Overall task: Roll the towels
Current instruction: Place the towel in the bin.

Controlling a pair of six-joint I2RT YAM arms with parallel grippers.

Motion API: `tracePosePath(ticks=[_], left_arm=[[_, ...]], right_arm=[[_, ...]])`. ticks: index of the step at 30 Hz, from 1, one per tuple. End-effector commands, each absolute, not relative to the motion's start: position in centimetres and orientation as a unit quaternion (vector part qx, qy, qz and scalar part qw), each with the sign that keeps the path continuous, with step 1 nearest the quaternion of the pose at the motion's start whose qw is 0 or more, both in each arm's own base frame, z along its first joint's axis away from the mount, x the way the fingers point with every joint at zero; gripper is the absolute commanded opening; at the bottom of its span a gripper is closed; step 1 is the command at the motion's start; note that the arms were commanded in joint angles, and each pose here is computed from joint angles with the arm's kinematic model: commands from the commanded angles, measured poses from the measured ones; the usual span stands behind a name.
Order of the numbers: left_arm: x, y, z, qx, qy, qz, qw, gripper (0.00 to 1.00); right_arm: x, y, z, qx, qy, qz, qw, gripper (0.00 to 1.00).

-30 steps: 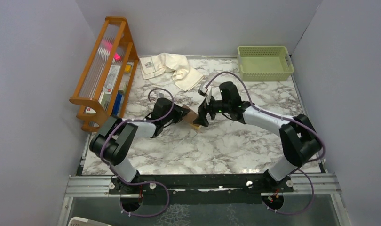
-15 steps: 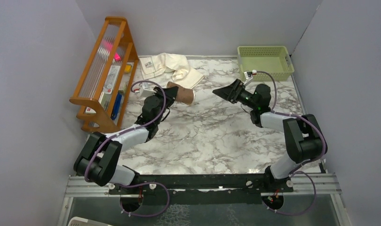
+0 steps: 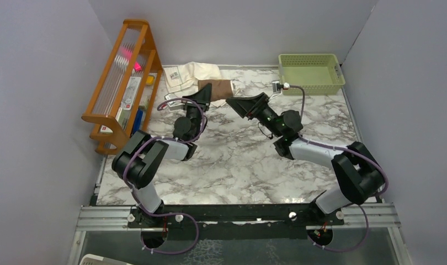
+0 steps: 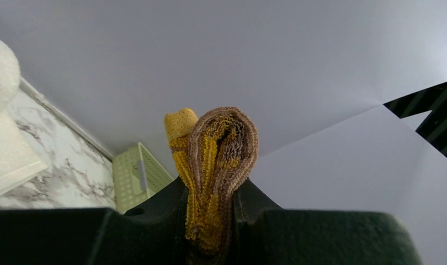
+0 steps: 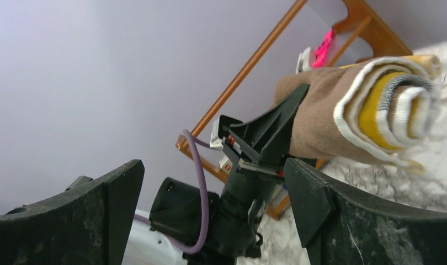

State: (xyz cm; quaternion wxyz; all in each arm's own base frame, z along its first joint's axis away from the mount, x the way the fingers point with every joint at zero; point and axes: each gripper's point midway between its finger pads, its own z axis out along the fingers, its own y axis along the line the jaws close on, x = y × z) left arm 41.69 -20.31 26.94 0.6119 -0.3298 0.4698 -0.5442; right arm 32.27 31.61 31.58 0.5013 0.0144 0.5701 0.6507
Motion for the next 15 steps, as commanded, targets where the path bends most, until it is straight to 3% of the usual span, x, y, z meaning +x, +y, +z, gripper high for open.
tracePosePath(ticks=[1, 5, 15], left_arm=[[40.5, -20.5, 33.0, -0.342, 0.337, -0.628, 0.612, 0.0], [40.3, -21.0, 34.4, -0.336, 0.32, -0.632, 0.621, 0.0], [40.0, -21.4, 34.7, -0.338, 0.315, -0.625, 0.63, 0.0]], right_arm=[[34.2, 31.1, 30.7, 0.047, 0.519, 0.635, 0.57, 1.0], [34.3, 30.4, 30.1, 0.09, 0.46, 0.684, 0.558, 1.0], [36.3, 30.6, 30.7, 0.151, 0.44, 0.682, 0.564, 1.0]])
